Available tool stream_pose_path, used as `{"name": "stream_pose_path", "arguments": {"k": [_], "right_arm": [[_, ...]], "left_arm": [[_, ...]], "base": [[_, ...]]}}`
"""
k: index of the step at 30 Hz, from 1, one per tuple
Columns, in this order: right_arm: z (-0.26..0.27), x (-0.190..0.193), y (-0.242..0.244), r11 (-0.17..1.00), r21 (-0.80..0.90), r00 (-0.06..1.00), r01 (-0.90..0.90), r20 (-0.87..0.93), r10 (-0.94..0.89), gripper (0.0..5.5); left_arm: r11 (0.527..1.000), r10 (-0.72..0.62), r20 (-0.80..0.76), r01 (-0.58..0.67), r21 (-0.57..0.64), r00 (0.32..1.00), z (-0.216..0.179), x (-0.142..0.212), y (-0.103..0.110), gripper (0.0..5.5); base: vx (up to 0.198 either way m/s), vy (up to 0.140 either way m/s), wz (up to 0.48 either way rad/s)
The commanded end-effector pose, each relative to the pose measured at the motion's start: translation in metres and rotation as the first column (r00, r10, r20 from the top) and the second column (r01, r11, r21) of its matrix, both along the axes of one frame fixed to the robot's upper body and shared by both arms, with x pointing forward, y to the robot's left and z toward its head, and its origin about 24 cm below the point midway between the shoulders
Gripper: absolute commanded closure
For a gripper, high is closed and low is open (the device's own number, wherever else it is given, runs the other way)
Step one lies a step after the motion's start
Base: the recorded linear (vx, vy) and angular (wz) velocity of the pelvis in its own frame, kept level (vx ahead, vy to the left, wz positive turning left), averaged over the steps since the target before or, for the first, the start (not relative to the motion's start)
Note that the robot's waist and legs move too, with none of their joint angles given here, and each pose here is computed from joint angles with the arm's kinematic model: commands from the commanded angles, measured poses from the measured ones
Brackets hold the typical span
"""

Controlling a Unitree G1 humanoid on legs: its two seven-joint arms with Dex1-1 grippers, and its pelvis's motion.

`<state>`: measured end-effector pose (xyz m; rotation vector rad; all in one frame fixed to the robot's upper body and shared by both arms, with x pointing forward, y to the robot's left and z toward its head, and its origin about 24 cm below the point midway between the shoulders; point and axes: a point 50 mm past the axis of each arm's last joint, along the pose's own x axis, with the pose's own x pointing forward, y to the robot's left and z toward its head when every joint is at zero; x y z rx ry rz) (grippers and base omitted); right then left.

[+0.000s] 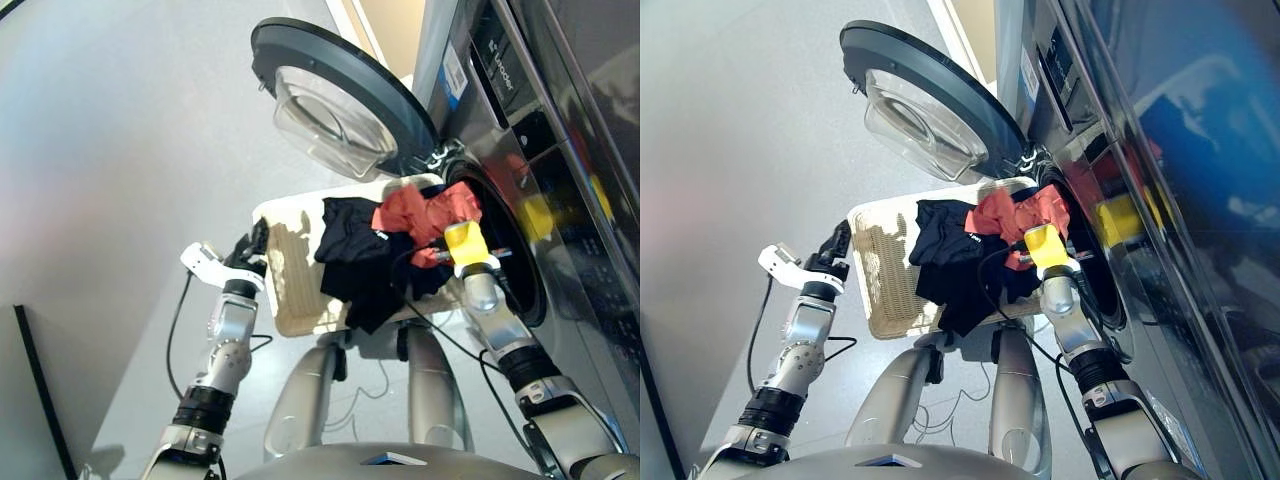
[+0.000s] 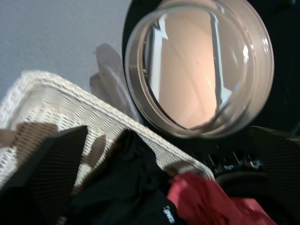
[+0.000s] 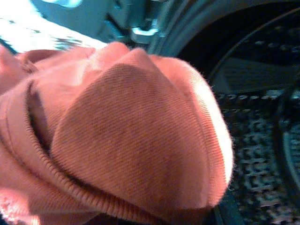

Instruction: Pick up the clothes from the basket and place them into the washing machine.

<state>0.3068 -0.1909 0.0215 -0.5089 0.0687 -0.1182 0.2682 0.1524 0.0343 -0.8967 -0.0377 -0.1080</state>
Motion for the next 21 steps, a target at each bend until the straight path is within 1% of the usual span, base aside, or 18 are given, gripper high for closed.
{"name": "stream_pose_path", "arguments": {"k": [1,4,5,8,10,11,14,17,21], "right_arm": [[0.013,0.003,0.008,0.964,0.263,0.994,0.018,0.097,-0.045,5.50],[0.009,0.004,0.009,0.842,0.534,0.987,0.078,0.079,-0.141,5.50],[0.010,0.004,0.008,0.797,0.598,0.983,0.087,0.077,-0.165,5.50],[0.018,0.012,0.002,0.622,0.777,0.965,0.097,0.080,-0.251,5.50],[0.023,0.014,0.001,0.599,0.796,0.961,0.086,0.092,-0.260,5.50],[0.037,0.021,-0.005,0.482,0.875,0.939,0.050,0.123,-0.320,5.50],[0.068,0.035,-0.012,0.383,0.923,0.906,-0.025,0.183,-0.382,5.50],[0.089,0.044,-0.017,0.372,0.925,0.890,-0.076,0.231,-0.393,5.50],[0.131,0.054,-0.032,0.331,0.929,0.823,-0.163,0.313,-0.474,5.50]], "left_arm": [[0.989,0.149,0.022,-0.149,0.007,0.989,0.005,-0.003,0.025,0.00],[0.978,0.204,-0.065,-0.200,0.058,0.977,-0.010,-0.007,0.032,0.00],[0.975,0.214,-0.081,-0.208,0.077,0.974,-0.013,-0.007,0.033,0.00],[0.956,0.238,-0.131,-0.208,0.206,0.962,-0.024,-0.011,0.039,0.00],[0.953,0.239,-0.140,-0.205,0.223,0.961,-0.026,-0.011,0.040,0.00],[0.941,0.238,-0.155,-0.188,0.282,0.959,-0.030,-0.012,0.040,0.00],[0.928,0.244,-0.174,-0.177,0.327,0.954,-0.033,-0.010,0.042,0.00],[0.912,0.252,-0.198,-0.164,0.376,0.947,-0.038,-0.011,0.045,0.00],[0.896,0.248,-0.185,-0.153,0.418,0.951,-0.035,-0.009,0.047,0.00]], "base": [[0.000,0.000,0.000],[0.000,0.000,0.000],[0.000,0.000,0.000],[-0.035,0.014,0.013],[0.000,0.000,0.000],[0.000,0.000,0.000],[-0.042,-0.023,0.048],[-0.023,-0.012,0.039],[0.000,0.000,0.000]]}}
